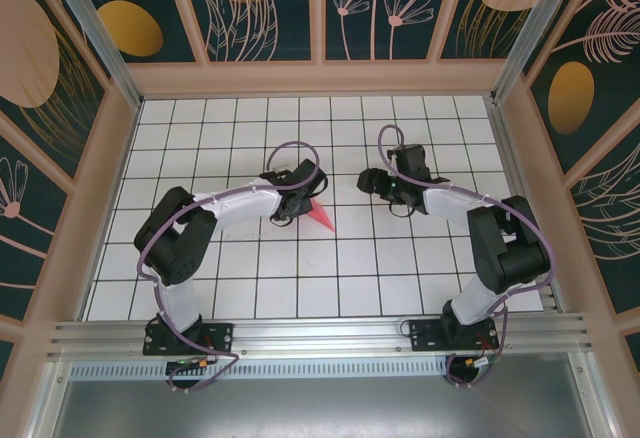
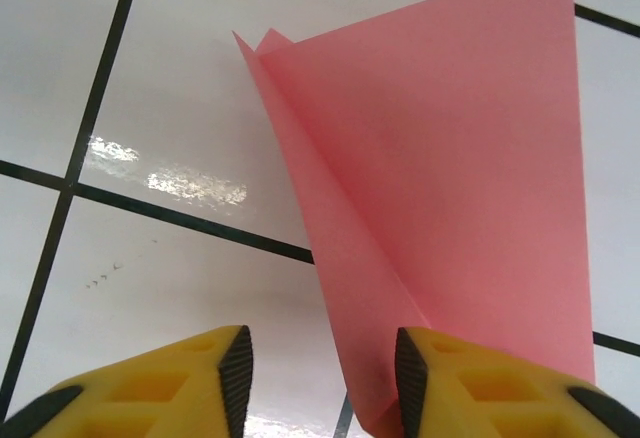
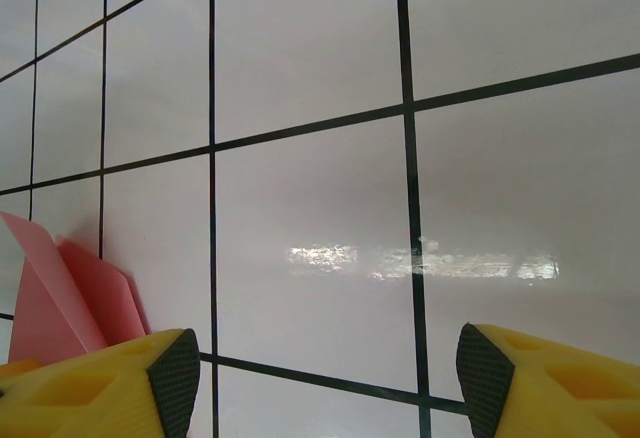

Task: Fold a paper plane with a square sheet of paper (pick it up from the middle)
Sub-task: Turn over a paper plane at the center of the table.

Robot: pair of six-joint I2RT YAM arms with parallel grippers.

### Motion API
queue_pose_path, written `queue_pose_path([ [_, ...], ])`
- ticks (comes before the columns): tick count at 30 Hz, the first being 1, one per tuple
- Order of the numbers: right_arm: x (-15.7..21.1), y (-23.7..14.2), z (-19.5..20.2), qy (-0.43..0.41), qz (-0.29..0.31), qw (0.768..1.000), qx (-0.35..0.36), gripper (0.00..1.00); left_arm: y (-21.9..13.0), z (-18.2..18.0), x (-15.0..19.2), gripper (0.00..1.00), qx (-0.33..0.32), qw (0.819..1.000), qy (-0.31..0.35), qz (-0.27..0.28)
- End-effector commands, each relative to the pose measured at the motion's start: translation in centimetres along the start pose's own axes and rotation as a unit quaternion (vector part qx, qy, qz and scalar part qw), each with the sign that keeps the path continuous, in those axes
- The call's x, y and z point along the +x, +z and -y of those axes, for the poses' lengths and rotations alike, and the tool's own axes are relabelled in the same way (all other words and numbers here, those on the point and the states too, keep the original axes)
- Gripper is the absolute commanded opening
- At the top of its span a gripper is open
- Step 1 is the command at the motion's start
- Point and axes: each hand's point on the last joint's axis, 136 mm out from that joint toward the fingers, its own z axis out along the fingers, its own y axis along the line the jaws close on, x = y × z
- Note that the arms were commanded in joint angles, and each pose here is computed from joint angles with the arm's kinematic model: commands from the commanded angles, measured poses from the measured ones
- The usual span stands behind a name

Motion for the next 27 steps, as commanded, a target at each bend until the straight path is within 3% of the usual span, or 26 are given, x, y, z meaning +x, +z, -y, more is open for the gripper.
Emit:
queue_pose_path([
  [1,0.0,0.4,-0.3,0.004,-0.005,1.000,-0.010,0.71,-0.9,0.9,-1.0,0.39,0.028,0.999,-0.032,0.027],
  [11,0.1,0.5,-0.2,0.004,-0.008,1.000,-0.006,0.70,-0.8,1.9,-1.1,0.33,0.047,0.998,-0.035,0.024],
  [19,0.0,0.4,-0.3,0.006,-0.005,1.000,-0.009,0.69,-0.8,1.9,-1.3,0.07,0.062,0.996,-0.047,0.034],
  [22,-0.5,-0.3,-1.0,0.001,0.005,1.000,-0.019,0.67,-2.4,3.0,-2.7,0.00,0.099,0.992,-0.045,0.061],
  [27,-1.9,-3.0,-3.4,-0.009,0.033,0.997,-0.066,0.68,-7.1,7.1,-5.2,0.00,0.215,0.971,-0.010,0.102],
])
